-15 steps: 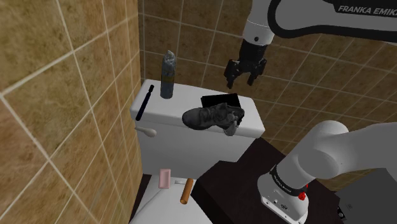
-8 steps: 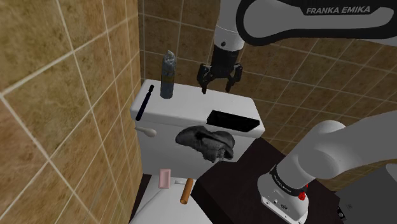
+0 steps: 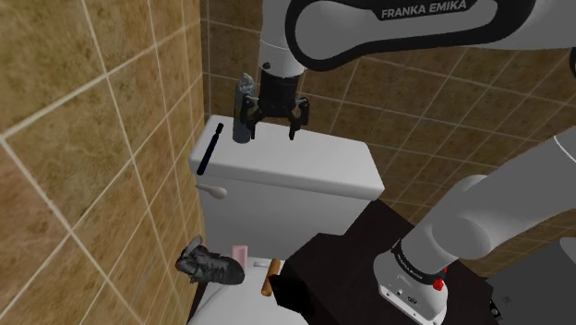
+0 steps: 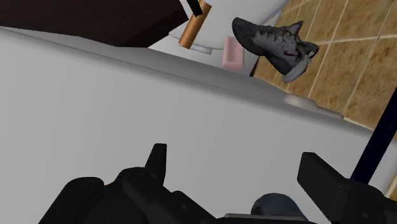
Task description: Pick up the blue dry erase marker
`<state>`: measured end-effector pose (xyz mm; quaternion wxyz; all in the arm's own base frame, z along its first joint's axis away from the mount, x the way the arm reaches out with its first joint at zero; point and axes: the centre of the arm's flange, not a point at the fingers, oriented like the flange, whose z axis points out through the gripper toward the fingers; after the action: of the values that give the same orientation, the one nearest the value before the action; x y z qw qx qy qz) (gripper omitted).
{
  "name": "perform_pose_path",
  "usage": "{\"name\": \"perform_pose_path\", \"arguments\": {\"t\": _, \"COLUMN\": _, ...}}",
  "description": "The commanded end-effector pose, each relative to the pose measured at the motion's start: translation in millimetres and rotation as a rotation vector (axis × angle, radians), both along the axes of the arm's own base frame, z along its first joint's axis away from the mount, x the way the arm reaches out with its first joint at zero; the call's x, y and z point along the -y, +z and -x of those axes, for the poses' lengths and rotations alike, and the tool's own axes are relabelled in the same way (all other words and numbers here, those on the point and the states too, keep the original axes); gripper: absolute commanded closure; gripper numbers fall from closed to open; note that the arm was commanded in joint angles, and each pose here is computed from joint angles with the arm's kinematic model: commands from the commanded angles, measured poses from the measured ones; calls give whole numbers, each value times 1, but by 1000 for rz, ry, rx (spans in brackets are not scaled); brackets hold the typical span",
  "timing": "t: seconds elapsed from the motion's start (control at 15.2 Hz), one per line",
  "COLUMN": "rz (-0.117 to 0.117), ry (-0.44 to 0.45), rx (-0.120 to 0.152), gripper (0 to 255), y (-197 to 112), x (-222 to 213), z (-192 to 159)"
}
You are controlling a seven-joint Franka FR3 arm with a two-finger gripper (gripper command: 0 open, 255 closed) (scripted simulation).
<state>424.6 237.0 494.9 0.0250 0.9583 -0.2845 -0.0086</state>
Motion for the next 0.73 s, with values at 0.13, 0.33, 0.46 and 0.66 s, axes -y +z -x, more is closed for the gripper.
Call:
{"name": "perform_pose_path", "arguments": {"t": 0.13, "rz": -7, "ry": -69, "rx": 5, "gripper": 0, "y": -13, "x": -39, "z": -32}}
{"name": "perform_pose_path", "arguments": {"t": 0.33, "rz": -11, "ry": -119, "rx": 8, "gripper": 0, "y": -22, "x": -68, "z": -57}}
{"name": "perform_pose_path", "arguments": {"t": 0.46, "rz": -14, "ry": -151, "rx": 10, "gripper": 0, "y": -27, "x": -86, "z": -74}}
{"name": "perform_pose_path", "arguments": {"t": 0.66, "rz": -17, "ry": -195, "rx": 13, "gripper": 0, "y": -34, "x": -109, "z": -98}}
